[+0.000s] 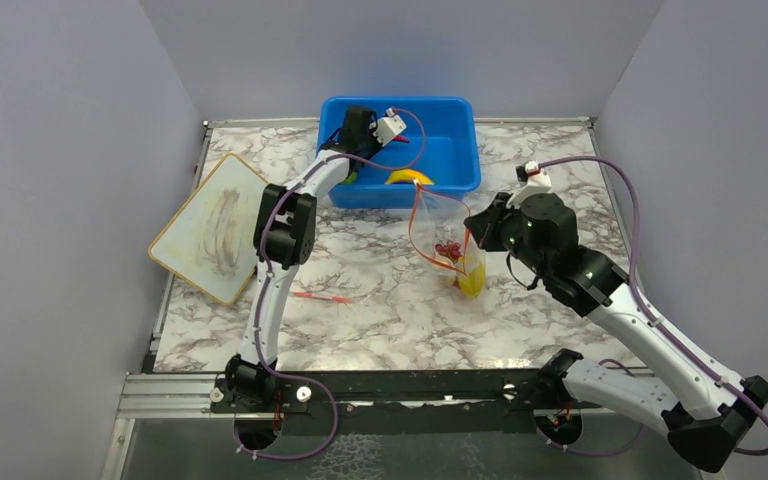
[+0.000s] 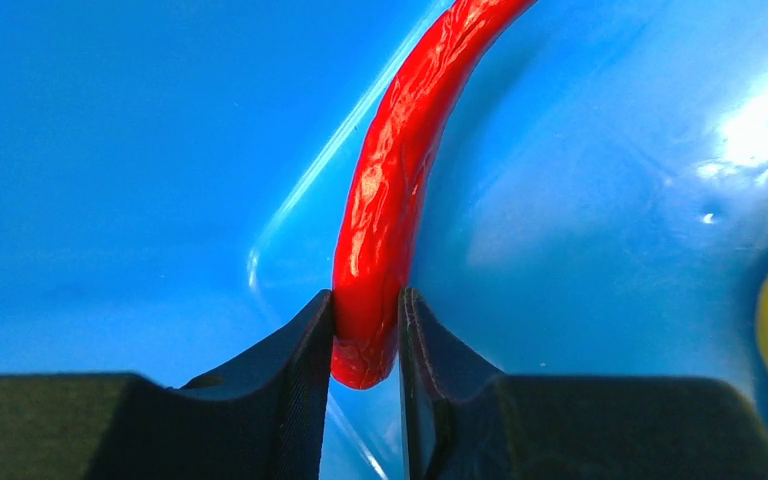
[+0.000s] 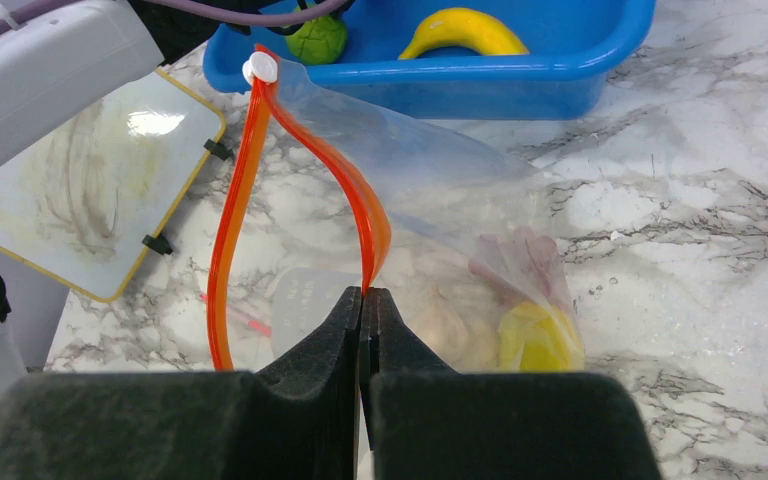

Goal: Place the food in the zip-top bag and seal the zipper
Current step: Pick up the fake vegetable from the bin.

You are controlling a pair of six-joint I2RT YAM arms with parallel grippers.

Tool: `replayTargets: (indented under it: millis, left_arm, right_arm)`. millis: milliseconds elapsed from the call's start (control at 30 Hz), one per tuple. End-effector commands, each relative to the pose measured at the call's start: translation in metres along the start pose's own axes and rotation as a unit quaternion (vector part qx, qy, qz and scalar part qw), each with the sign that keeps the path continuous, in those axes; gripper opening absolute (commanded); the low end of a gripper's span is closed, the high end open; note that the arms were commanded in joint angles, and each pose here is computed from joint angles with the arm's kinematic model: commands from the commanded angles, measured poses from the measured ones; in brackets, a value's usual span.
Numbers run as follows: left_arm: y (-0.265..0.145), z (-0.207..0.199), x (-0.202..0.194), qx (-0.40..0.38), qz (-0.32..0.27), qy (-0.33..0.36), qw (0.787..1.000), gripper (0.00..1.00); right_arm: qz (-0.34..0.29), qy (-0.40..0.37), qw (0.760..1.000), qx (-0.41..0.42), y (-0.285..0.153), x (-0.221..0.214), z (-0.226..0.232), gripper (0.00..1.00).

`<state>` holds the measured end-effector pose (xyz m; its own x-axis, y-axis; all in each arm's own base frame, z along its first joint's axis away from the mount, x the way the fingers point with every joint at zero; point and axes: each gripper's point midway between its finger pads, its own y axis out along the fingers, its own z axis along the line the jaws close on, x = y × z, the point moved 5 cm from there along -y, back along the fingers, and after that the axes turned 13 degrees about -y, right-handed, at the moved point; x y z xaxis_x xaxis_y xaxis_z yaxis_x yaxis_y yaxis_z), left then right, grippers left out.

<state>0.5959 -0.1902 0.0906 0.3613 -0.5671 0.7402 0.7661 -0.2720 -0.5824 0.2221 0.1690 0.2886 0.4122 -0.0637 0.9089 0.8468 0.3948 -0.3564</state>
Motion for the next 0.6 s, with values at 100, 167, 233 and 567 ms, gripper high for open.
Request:
replayTargets:
  millis: [100,167,233,567]
  left_arm:
    - [-0.041,0.010,0.043,-0.011,-0.054,-0.047,0.997,0.09]
    - [-0.047,0.009,0.047,-0.011,-0.058,-0.059,0.997,0.09]
    - [-0.057,0.010,0.053,-0.013,-0.065,-0.075,0.995,0.09]
    - [-0.104,-0.016,0.081,-0.108,-0.090,-0.228,0.963,0.09]
  right_arm:
    - [-0.025,0.015,0.999,0.015,-0.007,0.003,0.003,0.01]
    - [-0.022,0.015,1.000,0.015,-0.006,0.001,0.002,0.01]
    - [-0.020,0.019,0.999,0.018,-0.006,0.000,0.003,0.01]
    - [-0.022,0.033,0.998,0.042,0.001,0.002,0.012,0.01]
